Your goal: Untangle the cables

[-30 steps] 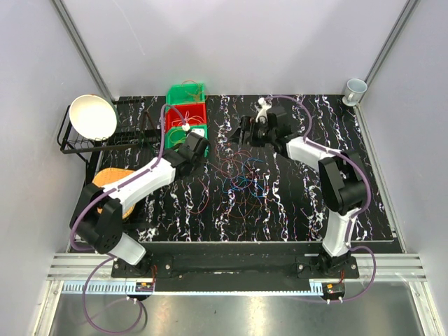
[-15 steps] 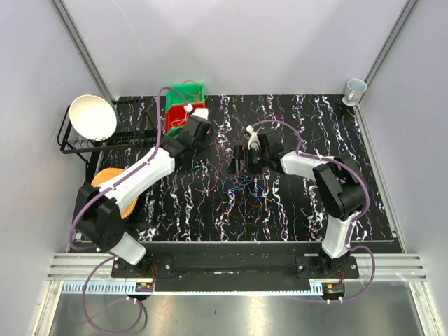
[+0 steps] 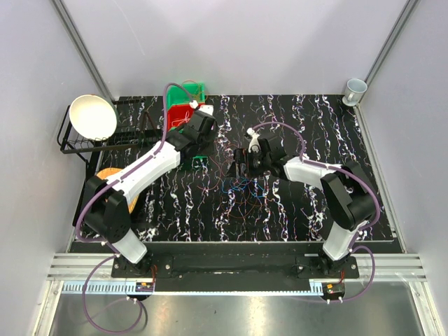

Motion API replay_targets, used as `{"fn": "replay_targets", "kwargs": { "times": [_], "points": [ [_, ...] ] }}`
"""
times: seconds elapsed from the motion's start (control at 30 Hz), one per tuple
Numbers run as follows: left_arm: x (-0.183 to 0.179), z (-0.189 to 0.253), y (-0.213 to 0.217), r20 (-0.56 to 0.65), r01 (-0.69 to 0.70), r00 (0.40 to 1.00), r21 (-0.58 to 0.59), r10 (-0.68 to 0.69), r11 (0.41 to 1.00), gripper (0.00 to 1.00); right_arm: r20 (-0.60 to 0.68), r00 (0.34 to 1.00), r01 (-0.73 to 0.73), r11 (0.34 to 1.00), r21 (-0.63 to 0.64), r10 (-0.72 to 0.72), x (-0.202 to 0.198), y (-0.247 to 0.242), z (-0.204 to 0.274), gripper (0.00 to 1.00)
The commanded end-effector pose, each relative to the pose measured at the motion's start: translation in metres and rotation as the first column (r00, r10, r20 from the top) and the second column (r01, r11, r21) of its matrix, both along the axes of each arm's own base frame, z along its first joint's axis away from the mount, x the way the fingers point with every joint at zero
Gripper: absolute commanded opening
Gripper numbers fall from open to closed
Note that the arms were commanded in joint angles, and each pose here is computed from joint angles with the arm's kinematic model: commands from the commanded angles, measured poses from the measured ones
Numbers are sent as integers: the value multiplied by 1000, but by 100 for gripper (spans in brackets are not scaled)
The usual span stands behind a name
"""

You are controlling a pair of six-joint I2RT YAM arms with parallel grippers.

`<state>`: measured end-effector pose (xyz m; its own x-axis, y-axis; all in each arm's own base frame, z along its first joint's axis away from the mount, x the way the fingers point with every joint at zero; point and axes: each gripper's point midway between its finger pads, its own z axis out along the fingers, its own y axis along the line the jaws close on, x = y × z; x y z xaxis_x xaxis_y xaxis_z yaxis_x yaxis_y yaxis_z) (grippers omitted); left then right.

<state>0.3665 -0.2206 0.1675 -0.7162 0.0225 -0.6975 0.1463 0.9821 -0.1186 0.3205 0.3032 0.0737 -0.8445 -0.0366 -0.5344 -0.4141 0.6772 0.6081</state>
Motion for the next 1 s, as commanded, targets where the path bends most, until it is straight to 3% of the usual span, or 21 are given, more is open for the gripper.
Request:
{"fn": "replay_targets", "kwargs": {
  "times": [0.0,0.17,0.3,0.5,0.73,0.97],
  "points": [
    [12,20,-7,48,14,999,-26,-13,1000,0,112,993,37,999,15,-39,15,0,23,100],
    [14,22,-9,49,18,999,-30,-16,999,0,123,990,70,998,0,-69,20,-2,19,92],
    [16,21,-10,47,19,999,-25,-18,999,0,132,988,83,997,-3,-82,22,-3,19,74],
    [18,23,-13,47,24,999,-29,-23,999,0,126,989,75,997,-19,-72,20,-1,10,57],
    [20,24,-16,45,30,999,-34,-28,999,0,119,991,64,998,-17,-62,17,3,4,52],
    [21,28,-18,50,35,998,-46,-33,998,0,120,990,73,997,-16,-70,18,4,3,32]
  ]
}}
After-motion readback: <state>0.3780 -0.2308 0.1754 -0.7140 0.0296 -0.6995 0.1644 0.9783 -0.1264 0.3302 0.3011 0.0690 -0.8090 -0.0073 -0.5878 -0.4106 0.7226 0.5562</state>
